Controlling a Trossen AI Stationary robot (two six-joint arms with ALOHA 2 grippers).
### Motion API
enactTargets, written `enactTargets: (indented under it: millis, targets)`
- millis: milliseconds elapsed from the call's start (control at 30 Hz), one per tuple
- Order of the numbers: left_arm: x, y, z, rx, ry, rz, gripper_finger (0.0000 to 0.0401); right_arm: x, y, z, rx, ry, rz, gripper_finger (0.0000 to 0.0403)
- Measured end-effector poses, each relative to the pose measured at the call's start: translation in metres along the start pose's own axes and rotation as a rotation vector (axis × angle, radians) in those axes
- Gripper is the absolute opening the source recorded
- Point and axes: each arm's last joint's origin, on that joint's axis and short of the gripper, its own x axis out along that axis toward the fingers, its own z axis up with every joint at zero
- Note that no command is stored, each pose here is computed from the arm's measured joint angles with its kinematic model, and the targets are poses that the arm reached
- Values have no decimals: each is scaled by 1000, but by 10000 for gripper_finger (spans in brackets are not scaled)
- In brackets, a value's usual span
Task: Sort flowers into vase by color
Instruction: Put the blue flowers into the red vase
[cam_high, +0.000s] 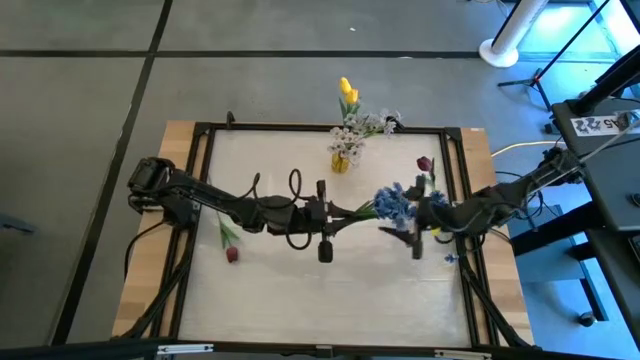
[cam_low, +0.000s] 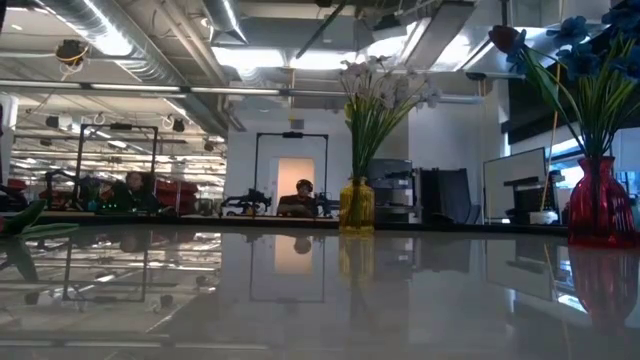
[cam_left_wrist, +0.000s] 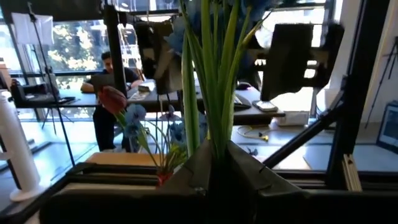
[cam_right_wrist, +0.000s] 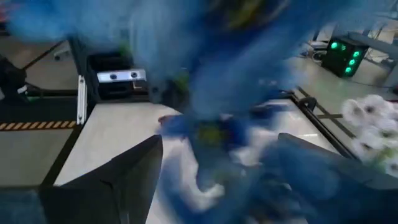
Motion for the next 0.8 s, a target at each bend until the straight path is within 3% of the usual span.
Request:
enactTargets:
  millis: [133,267,467,600,800]
  targets:
    - [0,0,-3,11,29,-2,25,14,2,5,22,-10,52,310]
    - [-1,-2,-3,27,32,-7,25,24,2,4,77,-5,69,268]
    - [-1,-2,-3,26,32,-7,28,26,-3,4,109,3,46,135]
    - [-3,-5,0,24,26,-17,57,26,-2,4,109,4,68,26]
    - [-25,-10,16,72,138,-7,128,16,-6,5,114,47,86,23]
